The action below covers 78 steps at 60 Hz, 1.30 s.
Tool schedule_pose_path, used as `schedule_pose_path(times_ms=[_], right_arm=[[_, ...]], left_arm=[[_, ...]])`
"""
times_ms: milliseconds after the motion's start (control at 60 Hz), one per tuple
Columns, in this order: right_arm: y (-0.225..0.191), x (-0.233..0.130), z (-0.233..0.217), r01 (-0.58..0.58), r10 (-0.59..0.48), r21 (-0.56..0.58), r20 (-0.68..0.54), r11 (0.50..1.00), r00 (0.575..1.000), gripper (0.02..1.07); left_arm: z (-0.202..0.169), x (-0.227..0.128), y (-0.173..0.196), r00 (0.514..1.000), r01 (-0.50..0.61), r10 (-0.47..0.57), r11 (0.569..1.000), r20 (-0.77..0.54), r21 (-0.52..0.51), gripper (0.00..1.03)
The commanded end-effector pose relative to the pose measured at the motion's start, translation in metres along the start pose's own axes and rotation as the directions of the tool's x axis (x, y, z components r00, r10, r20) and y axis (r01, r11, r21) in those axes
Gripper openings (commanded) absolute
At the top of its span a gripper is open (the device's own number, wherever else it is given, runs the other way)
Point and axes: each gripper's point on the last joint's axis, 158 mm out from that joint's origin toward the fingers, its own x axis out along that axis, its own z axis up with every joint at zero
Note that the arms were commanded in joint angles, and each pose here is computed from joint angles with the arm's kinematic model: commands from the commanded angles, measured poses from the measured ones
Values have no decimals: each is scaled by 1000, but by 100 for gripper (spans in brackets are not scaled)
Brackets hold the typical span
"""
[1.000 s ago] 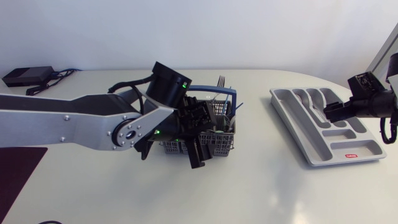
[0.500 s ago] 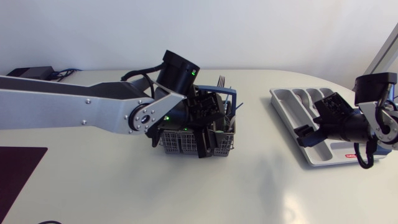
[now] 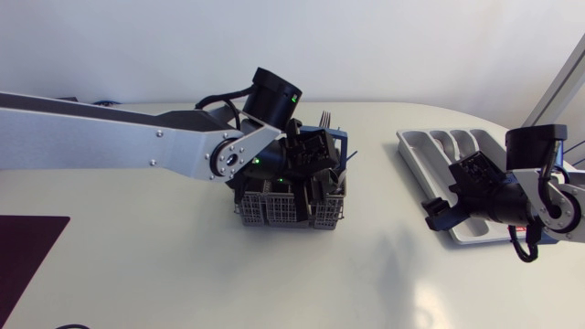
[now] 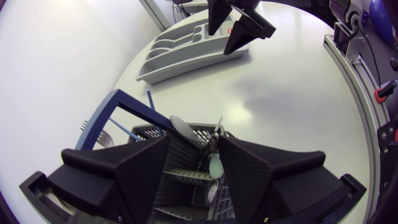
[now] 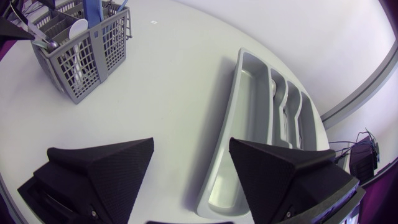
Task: Sort the cutlery from the basket into the organizer compartments.
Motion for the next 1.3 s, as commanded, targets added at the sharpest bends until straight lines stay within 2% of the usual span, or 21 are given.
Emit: schedule_pose_path(times_ms=[0,233,367,483,600,817,950,1283], right_arm=[[4,1,-5,0,0,7,-3,1000,1000,89],[3,2,-5,5,-5,3,-1,1000,1000,89],[6,4,-8,-1,1,1,-8,1000,1000,89],[7,4,-9,-1,1,-1,-8,1000,1000,89],[9,6,-10,-5,5,-2,-11,1000,1000,89],[13,6,-8,-9,8,-11,-7,1000,1000,89],[19,6,-6,-14,14,-21,-8,1000,1000,89],[29,2,0,-18,19,-49,10,999,1000,89]], left_arm=[[0,7,4,1000,15,-15,999,5,32,42],[-2,16,-1,999,50,-50,998,-1,44,40],[0,17,1,999,55,-54,996,-3,66,24],[-4,18,0,998,64,-63,996,-12,67,23],[-6,18,3,998,59,-58,996,-15,67,16],[-12,20,0,997,70,-68,996,-27,61,16],[-13,22,0,997,74,-73,995,-31,59,3],[2,6,10,994,95,-93,995,-51,39,3]])
